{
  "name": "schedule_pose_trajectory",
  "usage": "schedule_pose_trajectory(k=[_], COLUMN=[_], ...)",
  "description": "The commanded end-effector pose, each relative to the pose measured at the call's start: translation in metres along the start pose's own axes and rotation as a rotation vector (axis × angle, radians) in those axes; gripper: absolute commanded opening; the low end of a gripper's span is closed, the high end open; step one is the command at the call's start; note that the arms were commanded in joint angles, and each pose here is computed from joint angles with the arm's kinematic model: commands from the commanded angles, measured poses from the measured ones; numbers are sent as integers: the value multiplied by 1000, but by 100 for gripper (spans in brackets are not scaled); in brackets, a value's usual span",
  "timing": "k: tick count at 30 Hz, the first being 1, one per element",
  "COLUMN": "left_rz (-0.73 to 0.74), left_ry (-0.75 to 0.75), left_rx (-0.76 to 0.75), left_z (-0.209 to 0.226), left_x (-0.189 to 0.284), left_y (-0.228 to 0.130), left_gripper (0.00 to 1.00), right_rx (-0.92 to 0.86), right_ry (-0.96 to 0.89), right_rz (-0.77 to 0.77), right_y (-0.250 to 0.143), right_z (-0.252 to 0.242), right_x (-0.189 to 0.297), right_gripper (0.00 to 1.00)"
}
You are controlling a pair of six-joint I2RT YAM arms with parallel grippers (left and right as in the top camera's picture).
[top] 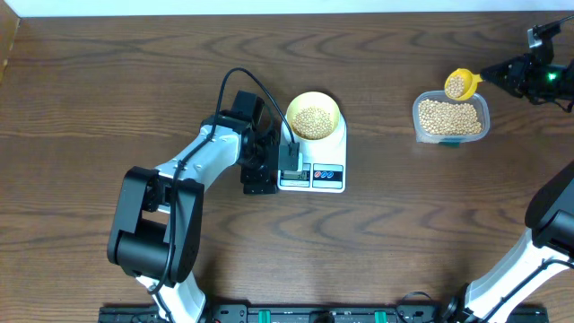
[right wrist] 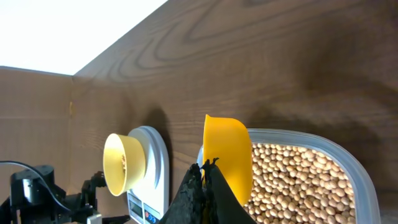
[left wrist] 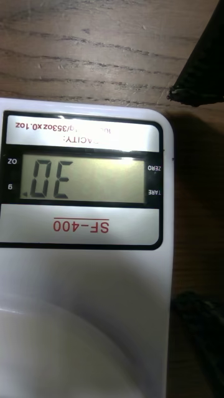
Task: Scoop item into bowl and weigh 50g on scale
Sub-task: 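Lift the filled scoop and carry it toward the yellow bowl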
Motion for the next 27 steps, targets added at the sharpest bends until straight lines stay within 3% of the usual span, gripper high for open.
schedule_pose_trajectory(k=[1,13,22,27], left_rz=[8,8,8,8], left_ry=[-18,-18,-18,-18], left_rx=[17,16,17,17], left_z=[-5,-5,-5,-5], left_x=[-4,-4,-4,-4], left_y=[-4,-4,-4,-4], left_gripper=[98,98,98,98], right_rx=[-2,33,-21,54], right_ry=[55,260,320,395], right_rz=[-11,-30,12,49], right_y=[1,6,9,4], right_z=[12,44,75,107], right_x=[2,2,-24,-44], right_gripper=[1,1,1,1])
Point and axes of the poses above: each gripper's point midway between its finger pads, its own x axis back along the fingers, its own z axis along the line the jaws close on, y = z × x, the point moved 3 cm from there along x, back along the fingers, and after that the axes turned 1 degree about x, right-handed, at the moved point
